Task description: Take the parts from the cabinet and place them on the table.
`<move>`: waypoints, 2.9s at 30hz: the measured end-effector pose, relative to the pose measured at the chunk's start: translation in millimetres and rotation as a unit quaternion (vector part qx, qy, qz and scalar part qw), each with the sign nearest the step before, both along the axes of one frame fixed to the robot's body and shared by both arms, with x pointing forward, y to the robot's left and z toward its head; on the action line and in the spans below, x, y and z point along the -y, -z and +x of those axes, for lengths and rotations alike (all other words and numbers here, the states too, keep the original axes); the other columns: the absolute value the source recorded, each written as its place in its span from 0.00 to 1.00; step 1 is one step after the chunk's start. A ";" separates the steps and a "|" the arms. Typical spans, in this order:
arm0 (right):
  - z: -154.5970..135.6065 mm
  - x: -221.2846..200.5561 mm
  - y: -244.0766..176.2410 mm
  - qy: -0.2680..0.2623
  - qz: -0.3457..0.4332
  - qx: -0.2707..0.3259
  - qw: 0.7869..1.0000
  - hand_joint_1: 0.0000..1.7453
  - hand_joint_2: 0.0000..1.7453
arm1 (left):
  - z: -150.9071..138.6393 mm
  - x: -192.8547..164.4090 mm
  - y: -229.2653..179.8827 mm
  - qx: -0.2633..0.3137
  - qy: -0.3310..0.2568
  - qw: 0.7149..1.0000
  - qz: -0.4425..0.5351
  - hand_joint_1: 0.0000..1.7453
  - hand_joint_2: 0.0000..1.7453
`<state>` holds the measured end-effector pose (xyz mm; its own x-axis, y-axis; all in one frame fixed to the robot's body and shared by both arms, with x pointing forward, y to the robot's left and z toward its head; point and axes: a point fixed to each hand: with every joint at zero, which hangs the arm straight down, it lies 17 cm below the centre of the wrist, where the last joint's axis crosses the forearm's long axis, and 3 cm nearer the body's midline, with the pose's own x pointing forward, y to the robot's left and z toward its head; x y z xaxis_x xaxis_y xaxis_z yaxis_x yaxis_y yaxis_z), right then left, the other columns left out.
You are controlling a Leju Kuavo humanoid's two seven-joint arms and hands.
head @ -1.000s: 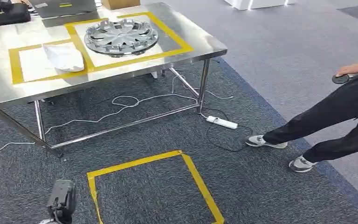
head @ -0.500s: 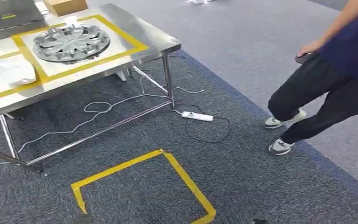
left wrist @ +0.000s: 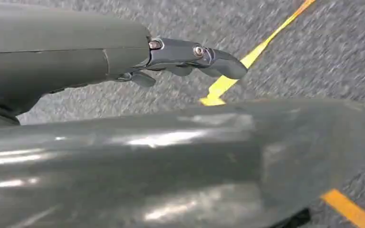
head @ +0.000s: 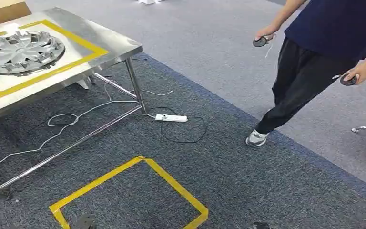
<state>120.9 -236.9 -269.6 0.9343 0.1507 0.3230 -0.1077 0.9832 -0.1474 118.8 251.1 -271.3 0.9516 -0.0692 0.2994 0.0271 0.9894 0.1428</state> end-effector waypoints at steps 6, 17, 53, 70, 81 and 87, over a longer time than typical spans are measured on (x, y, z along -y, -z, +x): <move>34.5 -3.9 -9.5 -0.007 0.007 0.047 0.999 0.00 0.00 | -19.3 -4.3 4.4 -0.036 0.004 0.999 0.014 0.00 1.00; -39.3 -6.2 7.9 -0.011 0.001 -0.070 0.998 0.00 0.00 | -42.8 -2.0 7.7 -0.057 0.039 0.997 0.032 0.00 1.00; -37.5 -42.8 3.7 -0.059 0.038 -0.073 0.995 0.00 0.00 | -29.2 -93.1 2.6 -0.009 -0.064 0.994 0.090 0.00 1.00; 69.7 -43.1 -22.3 -0.018 0.052 0.049 0.997 0.00 0.00 | -54.1 -91.2 7.4 -0.078 -0.045 0.991 0.104 0.00 1.00; -43.0 -36.4 5.4 -0.023 0.026 -0.090 0.995 0.00 0.00 | -12.0 -73.2 1.8 -0.015 -0.025 0.996 0.086 0.00 1.00; -23.0 -12.3 4.2 0.012 0.015 -0.036 0.999 0.00 0.00 | -53.2 -50.2 9.6 -0.111 -0.010 0.991 0.071 0.00 1.00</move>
